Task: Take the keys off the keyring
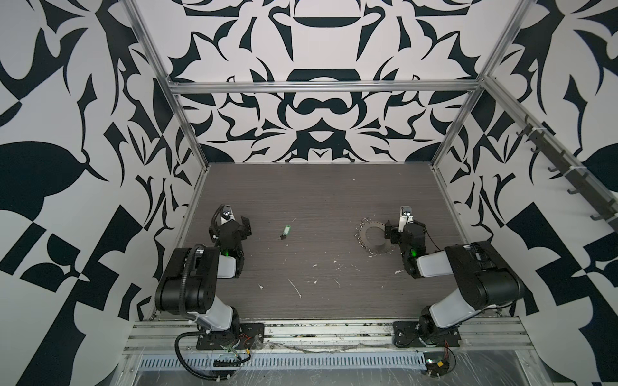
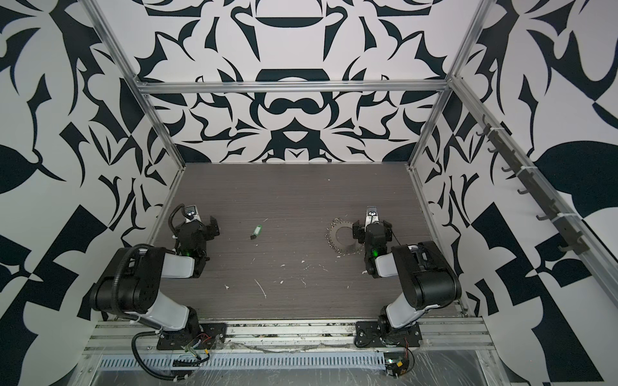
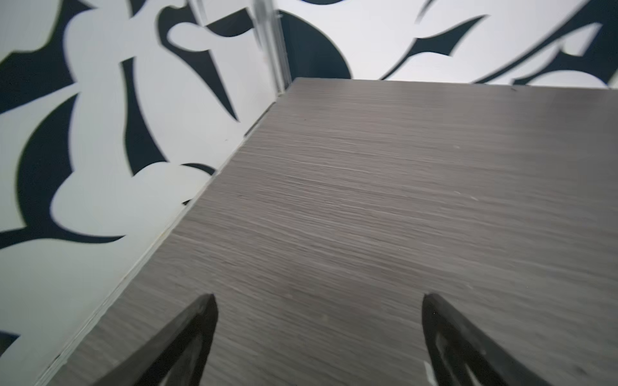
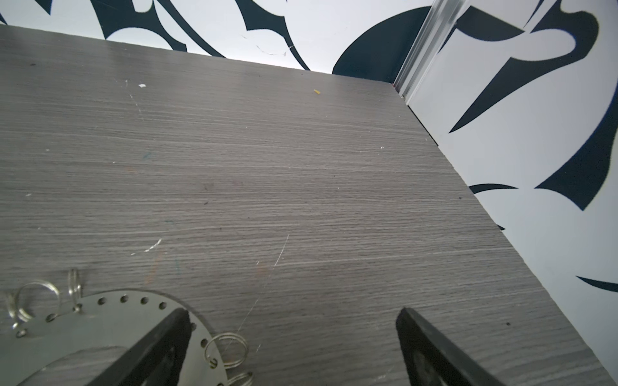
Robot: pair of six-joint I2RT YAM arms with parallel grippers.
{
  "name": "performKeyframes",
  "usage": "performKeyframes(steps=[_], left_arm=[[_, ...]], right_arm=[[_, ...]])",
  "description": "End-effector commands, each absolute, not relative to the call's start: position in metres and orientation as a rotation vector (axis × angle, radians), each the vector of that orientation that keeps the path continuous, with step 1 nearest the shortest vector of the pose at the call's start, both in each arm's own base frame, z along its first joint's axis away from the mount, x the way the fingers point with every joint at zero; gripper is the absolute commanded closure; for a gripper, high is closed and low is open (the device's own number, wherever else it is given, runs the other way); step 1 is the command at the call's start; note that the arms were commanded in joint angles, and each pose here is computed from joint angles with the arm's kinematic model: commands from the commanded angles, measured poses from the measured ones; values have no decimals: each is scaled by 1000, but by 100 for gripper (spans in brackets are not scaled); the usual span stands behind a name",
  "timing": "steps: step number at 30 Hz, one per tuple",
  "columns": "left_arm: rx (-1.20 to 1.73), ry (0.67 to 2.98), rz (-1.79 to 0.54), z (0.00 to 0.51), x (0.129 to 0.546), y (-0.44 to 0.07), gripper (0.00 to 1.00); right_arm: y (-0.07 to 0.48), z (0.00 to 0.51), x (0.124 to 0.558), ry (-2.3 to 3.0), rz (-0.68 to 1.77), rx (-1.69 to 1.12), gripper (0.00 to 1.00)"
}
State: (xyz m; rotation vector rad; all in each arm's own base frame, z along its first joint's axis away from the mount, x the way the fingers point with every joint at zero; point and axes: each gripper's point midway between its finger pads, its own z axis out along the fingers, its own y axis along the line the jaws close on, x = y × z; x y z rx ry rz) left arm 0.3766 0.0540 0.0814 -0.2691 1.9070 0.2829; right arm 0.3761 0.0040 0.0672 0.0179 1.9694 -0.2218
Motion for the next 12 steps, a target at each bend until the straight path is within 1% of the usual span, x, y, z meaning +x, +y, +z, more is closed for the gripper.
performKeyframes(steps=[1, 2, 5, 8, 12], left_arm=[[-318, 1874, 206, 91, 387, 53, 1], [-304, 1818, 220, 96, 387, 54, 1], [-327, 1878, 201, 93, 386, 53, 1], [-310, 1830, 218, 96, 387, 54, 1], [-319, 1853, 206, 94, 386, 53, 1]], right_arm=[[6, 84, 384, 1918, -203, 36, 0], [5, 84, 383, 1917, -205, 37, 0], [6, 83, 384, 1916, -187, 39, 0], [13, 79, 388, 1952, -90, -4, 0], [10, 79, 386, 1944, -100, 0, 0]])
